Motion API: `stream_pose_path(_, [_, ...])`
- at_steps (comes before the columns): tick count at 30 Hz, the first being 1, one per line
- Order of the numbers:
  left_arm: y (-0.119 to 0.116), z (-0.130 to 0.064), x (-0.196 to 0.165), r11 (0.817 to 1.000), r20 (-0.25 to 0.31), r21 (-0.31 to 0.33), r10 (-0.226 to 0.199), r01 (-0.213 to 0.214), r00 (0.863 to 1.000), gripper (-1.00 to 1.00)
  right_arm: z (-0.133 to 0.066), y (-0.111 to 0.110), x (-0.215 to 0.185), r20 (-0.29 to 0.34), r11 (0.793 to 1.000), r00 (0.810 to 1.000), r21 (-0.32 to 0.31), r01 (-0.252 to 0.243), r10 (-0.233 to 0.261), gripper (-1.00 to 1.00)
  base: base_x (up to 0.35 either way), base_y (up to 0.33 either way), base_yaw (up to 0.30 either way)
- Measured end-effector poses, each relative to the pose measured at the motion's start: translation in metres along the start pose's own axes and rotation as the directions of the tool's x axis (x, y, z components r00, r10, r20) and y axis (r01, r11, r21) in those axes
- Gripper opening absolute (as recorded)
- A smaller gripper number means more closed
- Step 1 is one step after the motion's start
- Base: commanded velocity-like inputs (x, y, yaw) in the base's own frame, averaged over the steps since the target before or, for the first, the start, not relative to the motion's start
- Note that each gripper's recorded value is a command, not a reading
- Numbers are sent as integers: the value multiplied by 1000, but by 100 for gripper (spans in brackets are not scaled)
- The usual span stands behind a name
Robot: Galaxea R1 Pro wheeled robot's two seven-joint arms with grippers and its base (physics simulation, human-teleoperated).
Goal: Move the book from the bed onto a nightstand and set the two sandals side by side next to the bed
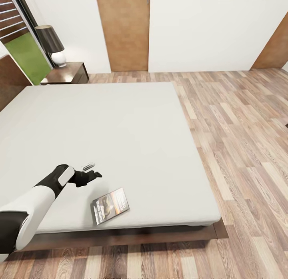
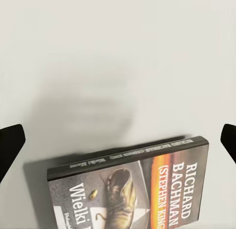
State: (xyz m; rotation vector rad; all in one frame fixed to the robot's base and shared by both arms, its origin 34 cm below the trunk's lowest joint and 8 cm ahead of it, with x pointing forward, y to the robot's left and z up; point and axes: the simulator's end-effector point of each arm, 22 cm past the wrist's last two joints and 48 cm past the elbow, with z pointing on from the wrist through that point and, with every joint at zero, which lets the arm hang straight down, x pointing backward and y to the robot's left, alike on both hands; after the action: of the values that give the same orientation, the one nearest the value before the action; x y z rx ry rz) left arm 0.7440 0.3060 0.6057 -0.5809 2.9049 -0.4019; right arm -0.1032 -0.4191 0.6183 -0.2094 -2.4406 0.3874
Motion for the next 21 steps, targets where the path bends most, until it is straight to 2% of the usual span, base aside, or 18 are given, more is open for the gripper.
stream_pose_path(21, [2,11,-7,1000,-4,-7,2,-2,1000,100,0,-3,13,-33,1000,999,9,9,-8,100,0,0,0])
